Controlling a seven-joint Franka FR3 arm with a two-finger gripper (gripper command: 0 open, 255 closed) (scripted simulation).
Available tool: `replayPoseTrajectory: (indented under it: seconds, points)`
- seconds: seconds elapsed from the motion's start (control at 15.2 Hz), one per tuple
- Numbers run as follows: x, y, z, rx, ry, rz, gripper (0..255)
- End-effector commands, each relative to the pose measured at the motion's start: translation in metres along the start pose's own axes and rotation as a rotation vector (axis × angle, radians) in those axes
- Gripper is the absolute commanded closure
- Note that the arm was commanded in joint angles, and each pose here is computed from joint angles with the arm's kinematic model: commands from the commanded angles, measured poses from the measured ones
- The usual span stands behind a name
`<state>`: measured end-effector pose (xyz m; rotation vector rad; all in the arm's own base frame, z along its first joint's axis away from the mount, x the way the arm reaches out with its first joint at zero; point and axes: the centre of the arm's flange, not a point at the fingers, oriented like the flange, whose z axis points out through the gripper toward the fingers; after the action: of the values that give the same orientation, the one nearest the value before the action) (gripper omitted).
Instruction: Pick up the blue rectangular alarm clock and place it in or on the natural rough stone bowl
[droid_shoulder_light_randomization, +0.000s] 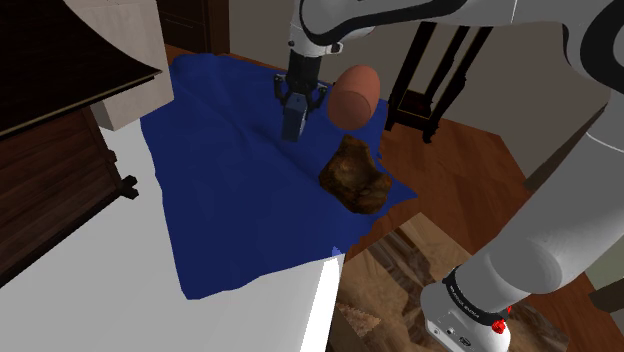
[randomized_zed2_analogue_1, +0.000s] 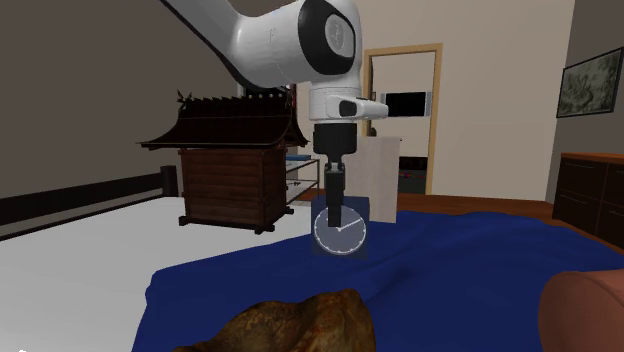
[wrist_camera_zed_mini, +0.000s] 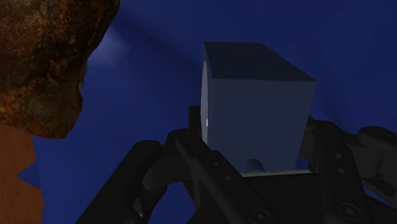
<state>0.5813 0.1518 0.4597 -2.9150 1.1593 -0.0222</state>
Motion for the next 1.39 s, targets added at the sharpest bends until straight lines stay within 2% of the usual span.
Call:
replayPoseTrajectory:
  seconds: [0.0, 1.19, 1.32]
  points:
    - [0.001, 0.001, -0.011, 0.0, 0.0, 0.0, 255]
    - [0.002, 0.0, -0.105, 0.0, 0.0, 0.0, 255]
    - [-0.01, 0.024, -0.108, 0.0, 0.0, 0.0, 255]
